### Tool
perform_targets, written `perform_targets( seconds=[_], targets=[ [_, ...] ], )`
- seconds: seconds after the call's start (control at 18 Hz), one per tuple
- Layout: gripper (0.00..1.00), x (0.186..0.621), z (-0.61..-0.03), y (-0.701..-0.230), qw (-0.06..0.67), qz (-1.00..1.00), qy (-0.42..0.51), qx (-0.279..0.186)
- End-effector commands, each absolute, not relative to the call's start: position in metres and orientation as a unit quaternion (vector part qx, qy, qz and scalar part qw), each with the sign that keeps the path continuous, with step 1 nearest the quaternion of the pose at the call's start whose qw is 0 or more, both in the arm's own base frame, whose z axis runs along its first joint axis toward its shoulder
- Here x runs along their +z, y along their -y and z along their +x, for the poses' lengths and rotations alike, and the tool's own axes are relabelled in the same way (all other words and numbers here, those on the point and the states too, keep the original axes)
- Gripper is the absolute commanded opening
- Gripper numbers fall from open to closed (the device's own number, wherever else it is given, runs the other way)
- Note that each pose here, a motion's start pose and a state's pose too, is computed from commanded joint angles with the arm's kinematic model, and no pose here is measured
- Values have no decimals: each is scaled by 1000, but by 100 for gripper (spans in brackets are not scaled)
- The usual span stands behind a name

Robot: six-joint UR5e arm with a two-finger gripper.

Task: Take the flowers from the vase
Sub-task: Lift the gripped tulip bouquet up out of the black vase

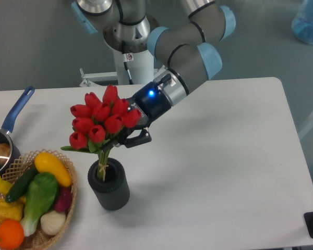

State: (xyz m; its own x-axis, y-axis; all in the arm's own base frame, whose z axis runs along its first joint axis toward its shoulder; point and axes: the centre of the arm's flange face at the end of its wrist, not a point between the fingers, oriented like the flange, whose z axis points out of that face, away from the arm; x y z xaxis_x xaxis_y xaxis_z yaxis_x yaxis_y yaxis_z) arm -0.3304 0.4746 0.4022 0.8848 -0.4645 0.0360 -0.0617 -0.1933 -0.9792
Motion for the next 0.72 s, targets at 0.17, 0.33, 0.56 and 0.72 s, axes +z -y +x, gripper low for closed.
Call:
perform_targets(
  seconds=[0.17,0.33,0.56,0.72],
  targets=[
    [43,411,-338,-464,612,-758,-160,-159],
    [42,428,-342,-452,612,-763,-142,-154],
    [42,442,-342,-445,615,-762,-131,-153],
    [42,448,-339,-444,618,-760,-133,-152]
  ],
)
